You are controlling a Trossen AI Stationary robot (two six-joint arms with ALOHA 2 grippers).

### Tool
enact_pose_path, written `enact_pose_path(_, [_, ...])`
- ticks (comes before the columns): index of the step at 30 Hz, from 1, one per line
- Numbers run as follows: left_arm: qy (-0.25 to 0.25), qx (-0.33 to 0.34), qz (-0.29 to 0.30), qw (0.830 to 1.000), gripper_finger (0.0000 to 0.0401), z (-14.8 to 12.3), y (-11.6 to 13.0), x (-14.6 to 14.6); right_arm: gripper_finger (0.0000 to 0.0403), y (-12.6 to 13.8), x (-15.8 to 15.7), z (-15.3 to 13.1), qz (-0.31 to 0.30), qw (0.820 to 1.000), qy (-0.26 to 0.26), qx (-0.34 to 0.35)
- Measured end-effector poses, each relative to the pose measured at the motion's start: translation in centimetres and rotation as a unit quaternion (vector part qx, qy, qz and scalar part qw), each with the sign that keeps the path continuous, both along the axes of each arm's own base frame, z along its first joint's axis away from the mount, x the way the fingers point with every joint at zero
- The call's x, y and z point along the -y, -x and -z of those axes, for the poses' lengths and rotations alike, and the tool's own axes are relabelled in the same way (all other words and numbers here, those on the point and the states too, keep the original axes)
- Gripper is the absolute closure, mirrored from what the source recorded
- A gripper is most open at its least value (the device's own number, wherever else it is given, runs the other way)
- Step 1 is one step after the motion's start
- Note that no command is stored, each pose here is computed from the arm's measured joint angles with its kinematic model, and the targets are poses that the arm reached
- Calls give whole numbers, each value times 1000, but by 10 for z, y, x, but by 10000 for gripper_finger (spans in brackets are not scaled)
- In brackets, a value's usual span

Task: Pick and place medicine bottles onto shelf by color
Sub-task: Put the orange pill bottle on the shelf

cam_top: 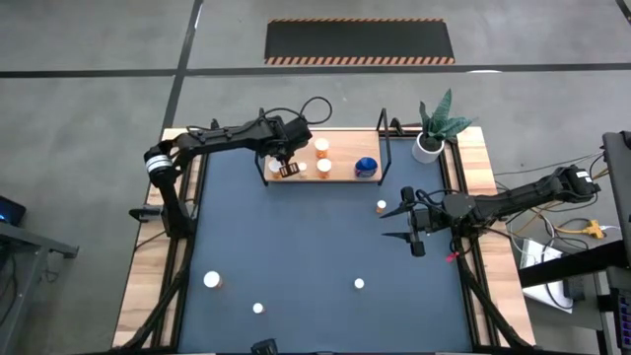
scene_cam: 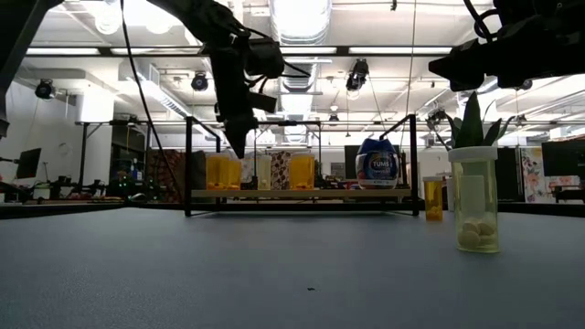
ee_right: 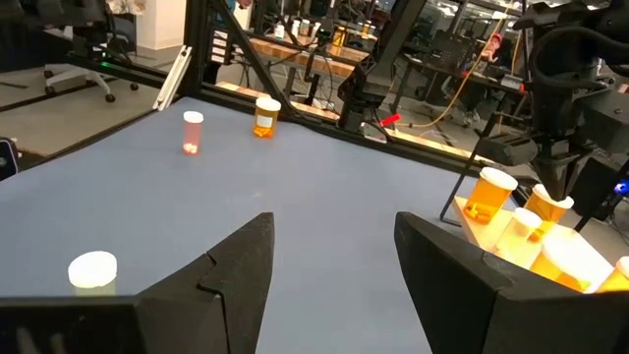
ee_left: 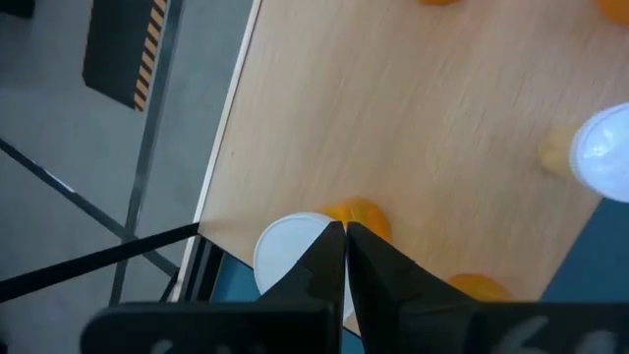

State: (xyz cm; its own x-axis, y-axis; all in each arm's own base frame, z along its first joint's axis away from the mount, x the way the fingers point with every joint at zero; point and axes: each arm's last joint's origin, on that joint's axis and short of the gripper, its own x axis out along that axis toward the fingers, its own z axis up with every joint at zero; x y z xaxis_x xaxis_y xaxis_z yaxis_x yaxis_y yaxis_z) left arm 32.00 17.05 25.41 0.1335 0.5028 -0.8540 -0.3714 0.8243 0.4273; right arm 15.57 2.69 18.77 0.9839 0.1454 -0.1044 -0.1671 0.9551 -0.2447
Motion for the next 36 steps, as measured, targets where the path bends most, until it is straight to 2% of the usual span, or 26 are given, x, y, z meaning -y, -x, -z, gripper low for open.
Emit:
enact_pose_path(6, [-3,5,-1,1000,401,-4,-1,-1,200,0,0,0,0,1000,0,0])
enact_pose_path(9, [-7,32,-9,999,401,-17,-4,7,200,0,0,0,0,1000,0,0])
enact_pose_path(13, [-20,116,11,993,401,-55,-12,44,200,0,0,0,0,1000,-1,1])
enact_pose_path(16, [-30,178,67,981,401,-80,-16,85,200,0,0,0,0,1000,-1,2])
enact_pose_path(21, [-31,298,178,937,401,-105,-20,163,200,0,0,0,8,1000,-5,-2])
enact_pose_path(24, [-32,326,256,910,401,-99,-20,206,200,-1,1,1,25,999,-26,-9])
enact_pose_path(27, [-48,377,321,867,401,-86,-24,241,200,-1,1,2,32,998,-55,-14])
enact_pose_path(30, [-71,466,350,809,401,-70,-30,261,200,-2,1,0,34,996,-83,-7])
enact_pose_path(32, [-84,506,361,779,401,-56,-30,268,200,-2,1,-4,34,994,-100,11])
enact_pose_path(33, [-89,517,368,768,401,-50,-29,271,200,-2,1,-6,33,993,-109,21])
enact_pose_path(36, [-89,531,370,757,401,-36,-23,272,200,-2,1,-13,30,989,-136,52])
